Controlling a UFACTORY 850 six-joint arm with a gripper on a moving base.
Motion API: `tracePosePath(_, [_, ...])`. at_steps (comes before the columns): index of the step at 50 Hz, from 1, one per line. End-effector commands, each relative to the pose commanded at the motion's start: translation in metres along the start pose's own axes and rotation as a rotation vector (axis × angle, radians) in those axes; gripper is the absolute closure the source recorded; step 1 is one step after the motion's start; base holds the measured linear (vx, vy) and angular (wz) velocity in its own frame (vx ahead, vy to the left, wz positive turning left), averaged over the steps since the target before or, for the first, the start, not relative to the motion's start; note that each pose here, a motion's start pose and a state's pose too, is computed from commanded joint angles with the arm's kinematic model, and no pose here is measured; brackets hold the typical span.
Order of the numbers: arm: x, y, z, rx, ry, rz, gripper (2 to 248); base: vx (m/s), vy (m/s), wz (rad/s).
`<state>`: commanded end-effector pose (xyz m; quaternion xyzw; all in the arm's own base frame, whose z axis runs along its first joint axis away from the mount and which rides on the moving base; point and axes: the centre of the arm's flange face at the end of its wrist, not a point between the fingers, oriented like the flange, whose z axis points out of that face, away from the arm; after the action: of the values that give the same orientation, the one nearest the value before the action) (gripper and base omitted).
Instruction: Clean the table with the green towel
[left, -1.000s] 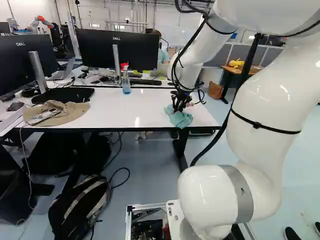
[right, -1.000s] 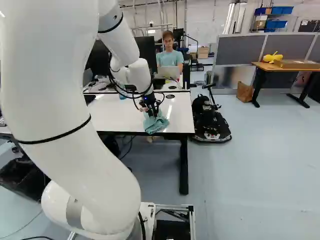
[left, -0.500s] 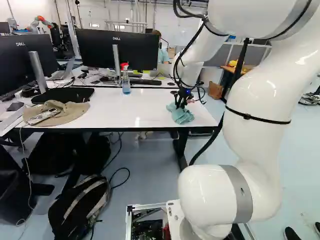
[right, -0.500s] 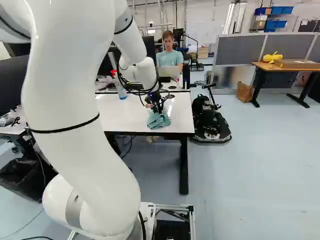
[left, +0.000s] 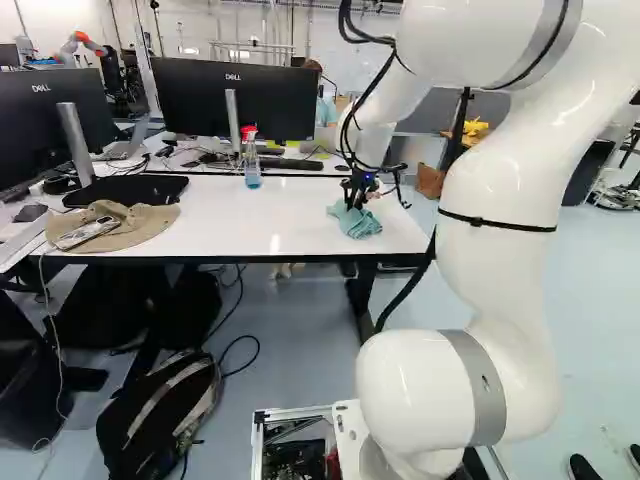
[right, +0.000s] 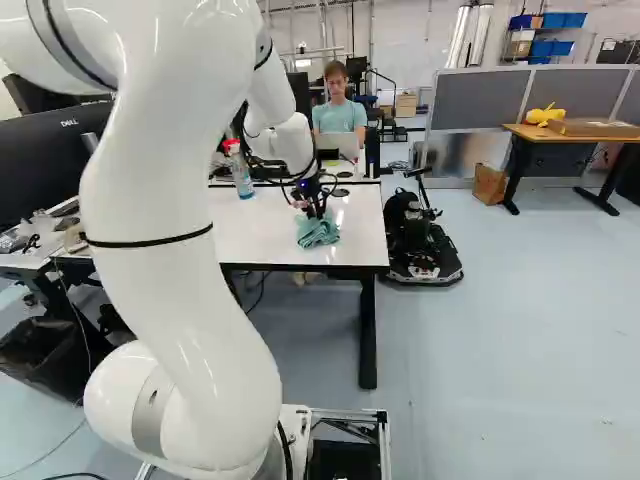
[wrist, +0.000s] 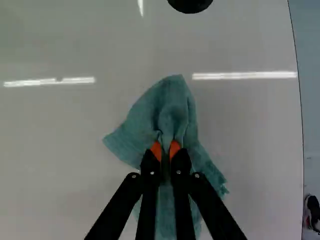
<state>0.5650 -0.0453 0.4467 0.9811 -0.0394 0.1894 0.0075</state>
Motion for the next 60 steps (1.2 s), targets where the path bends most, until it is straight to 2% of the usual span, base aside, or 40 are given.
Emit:
tracePosePath(15, [0.021,-0.019,0.009,0.012,0.015,-0.030,212,0.000,0.000,0.000])
tracePosePath(39, [0.043,-0.061,0.019,0.038,0.034,-0.091,212,0.000,0.000,0.000])
tracePosePath(48, [0.040,-0.076,0.018,0.048,0.033,-0.114,212,0.000,0.000,0.000])
tracePosePath(60, [0.024,-0.089,0.011,0.057,0.022,-0.137,212,0.000,0.000,0.000])
